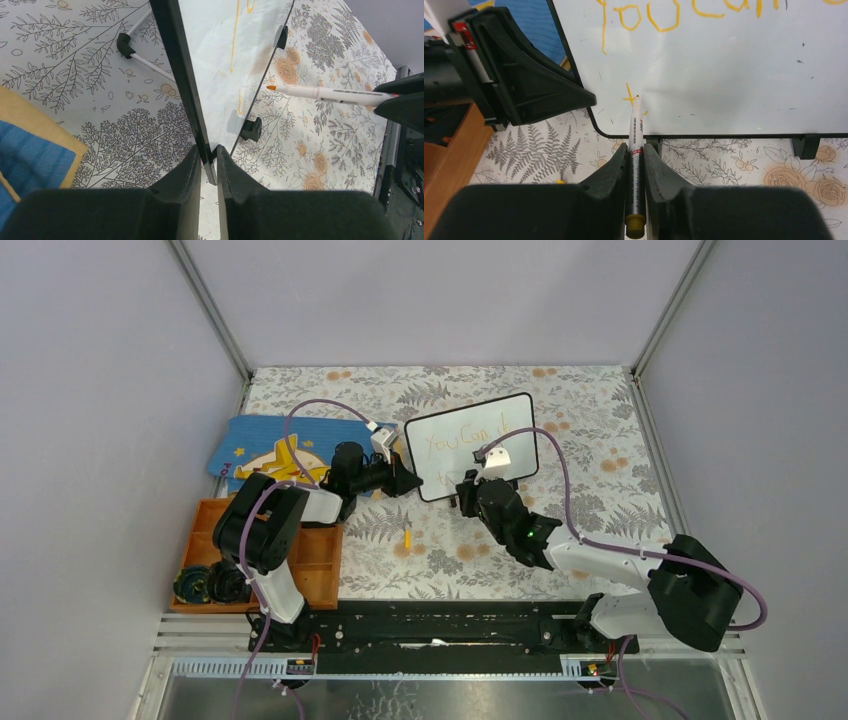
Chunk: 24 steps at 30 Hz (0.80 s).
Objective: Write a sentence on the whiteboard
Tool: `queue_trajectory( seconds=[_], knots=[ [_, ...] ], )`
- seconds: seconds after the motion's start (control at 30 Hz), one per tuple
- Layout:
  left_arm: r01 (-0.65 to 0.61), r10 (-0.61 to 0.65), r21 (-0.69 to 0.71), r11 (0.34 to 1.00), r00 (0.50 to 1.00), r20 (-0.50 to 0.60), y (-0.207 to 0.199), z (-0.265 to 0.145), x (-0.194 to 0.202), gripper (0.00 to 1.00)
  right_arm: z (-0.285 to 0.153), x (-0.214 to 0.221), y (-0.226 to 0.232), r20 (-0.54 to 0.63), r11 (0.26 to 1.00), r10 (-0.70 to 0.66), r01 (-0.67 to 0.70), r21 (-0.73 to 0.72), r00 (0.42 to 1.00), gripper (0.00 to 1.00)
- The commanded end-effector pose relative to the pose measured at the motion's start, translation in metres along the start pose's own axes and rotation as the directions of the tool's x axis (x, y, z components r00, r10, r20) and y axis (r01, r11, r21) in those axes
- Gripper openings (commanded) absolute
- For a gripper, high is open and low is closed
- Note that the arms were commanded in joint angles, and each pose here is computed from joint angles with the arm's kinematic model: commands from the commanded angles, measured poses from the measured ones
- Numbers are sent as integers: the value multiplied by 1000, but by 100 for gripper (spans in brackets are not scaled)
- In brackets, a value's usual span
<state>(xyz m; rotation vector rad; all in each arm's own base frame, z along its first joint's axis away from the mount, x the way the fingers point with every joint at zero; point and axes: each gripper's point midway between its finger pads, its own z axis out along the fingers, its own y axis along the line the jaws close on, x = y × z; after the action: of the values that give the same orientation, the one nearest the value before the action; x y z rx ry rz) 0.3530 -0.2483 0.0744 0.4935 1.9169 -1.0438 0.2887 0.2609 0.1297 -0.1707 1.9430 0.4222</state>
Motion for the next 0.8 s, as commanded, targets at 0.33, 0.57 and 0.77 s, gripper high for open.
queue_trajectory(
  seconds=[0.33,0.57,0.77],
  knots=[
    [-35,35,-36,999,999,-17,6,1,3,20,6,-54,12,124,998,54,-50,-36,991,0],
    [-36,35,-37,999,999,-18,6,1,3,20,14,-54,11,113,998,59,-56,-35,992,0],
    [-36,35,-37,999,999,-21,7,1,4,20,17,-45,8,90,998,59,-57,-30,994,0]
  ],
)
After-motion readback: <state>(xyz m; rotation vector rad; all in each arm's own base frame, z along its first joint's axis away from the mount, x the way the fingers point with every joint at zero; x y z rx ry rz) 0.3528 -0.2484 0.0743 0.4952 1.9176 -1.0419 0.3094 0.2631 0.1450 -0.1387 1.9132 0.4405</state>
